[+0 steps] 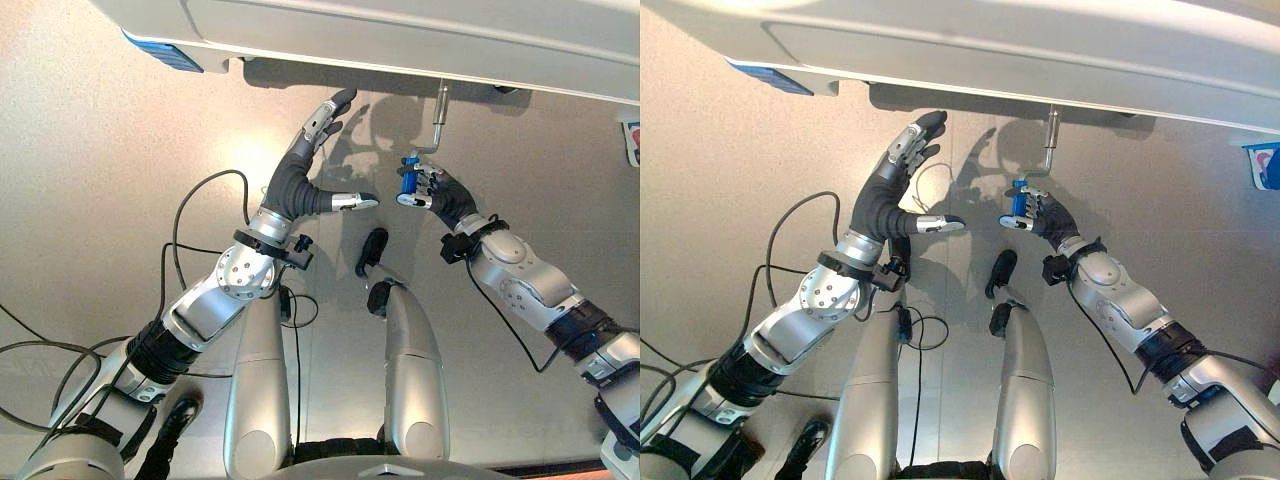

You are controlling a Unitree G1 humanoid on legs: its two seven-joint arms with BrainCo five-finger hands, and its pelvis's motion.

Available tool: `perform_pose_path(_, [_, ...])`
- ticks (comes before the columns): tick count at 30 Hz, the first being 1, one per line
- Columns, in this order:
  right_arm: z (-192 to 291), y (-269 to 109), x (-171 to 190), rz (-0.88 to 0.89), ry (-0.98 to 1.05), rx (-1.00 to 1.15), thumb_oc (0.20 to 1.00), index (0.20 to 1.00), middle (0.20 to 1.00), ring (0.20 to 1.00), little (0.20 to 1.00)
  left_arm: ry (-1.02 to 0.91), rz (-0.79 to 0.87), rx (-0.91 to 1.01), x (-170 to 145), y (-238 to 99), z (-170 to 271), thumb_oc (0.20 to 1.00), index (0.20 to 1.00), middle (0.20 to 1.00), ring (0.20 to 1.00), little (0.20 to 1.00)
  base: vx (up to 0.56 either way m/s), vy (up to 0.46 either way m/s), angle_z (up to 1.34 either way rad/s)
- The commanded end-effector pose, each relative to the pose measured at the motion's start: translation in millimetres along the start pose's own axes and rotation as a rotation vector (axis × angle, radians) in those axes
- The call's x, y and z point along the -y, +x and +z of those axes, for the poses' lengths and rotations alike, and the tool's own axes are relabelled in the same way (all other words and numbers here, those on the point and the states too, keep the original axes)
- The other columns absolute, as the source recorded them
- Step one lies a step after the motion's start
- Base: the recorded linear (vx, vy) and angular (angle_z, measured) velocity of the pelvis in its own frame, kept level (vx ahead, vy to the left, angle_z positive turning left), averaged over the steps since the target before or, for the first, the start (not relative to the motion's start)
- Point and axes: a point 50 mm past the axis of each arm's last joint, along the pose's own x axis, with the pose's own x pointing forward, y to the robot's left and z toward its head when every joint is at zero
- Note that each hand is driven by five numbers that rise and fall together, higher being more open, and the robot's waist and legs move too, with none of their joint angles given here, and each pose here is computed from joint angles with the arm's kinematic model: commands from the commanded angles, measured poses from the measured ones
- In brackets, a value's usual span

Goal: Raise the hospital bed

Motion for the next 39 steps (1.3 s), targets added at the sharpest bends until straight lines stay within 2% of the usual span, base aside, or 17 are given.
perform_pose_path(1, [11.2,-0.7,-2.7,0.034,-0.023,0.046,1.0,1.0,1.0,1.0,1.0,-0.043,-0.003,0.164,4.5,2.6,28.9,1.0,1.0,1.0,1.0,1.0,0.0,0.0,0.0])
perform_pose_path(8, [9.9,-2.8,-0.4,0.034,-0.035,0.04,1.0,1.0,1.0,1.0,1.0,-0.044,-0.014,0.164,6.1,3.3,28.8,1.0,1.0,1.0,1.0,1.0,0.0,0.005,0.01])
perform_pose_path(9, [3.3,-4.9,-2.1,0.04,-0.03,0.02,0.492,0.492,0.492,0.492,0.492,-0.056,-0.013,0.146,7.7,0.2,25.2,1.0,1.0,1.0,1.0,1.0,0.0,0.0,0.0])
perform_pose_path(10, [9.8,-3.1,-0.7,0.041,-0.041,0.041,0.41,0.41,0.41,0.41,0.41,-0.045,-0.013,0.164,5.6,3.0,28.6,1.0,1.0,1.0,1.0,1.0,0.0,0.0,0.0])
perform_pose_path(11, [9.7,-2.9,-1.3,0.043,-0.039,0.041,0.2,0.2,0.2,0.2,0.2,-0.043,-0.016,0.165,5.6,3.1,28.6,1.0,1.0,1.0,1.0,1.0,0.0,0.0,0.0])
perform_pose_path(39, [8.9,-5.8,-3.3,0.027,-0.004,0.079,0.2,0.2,0.2,0.2,0.2,-0.057,-0.015,0.165,5.5,2.0,28.8,1.0,1.0,1.0,1.0,1.0,0.0,0.0,0.0])
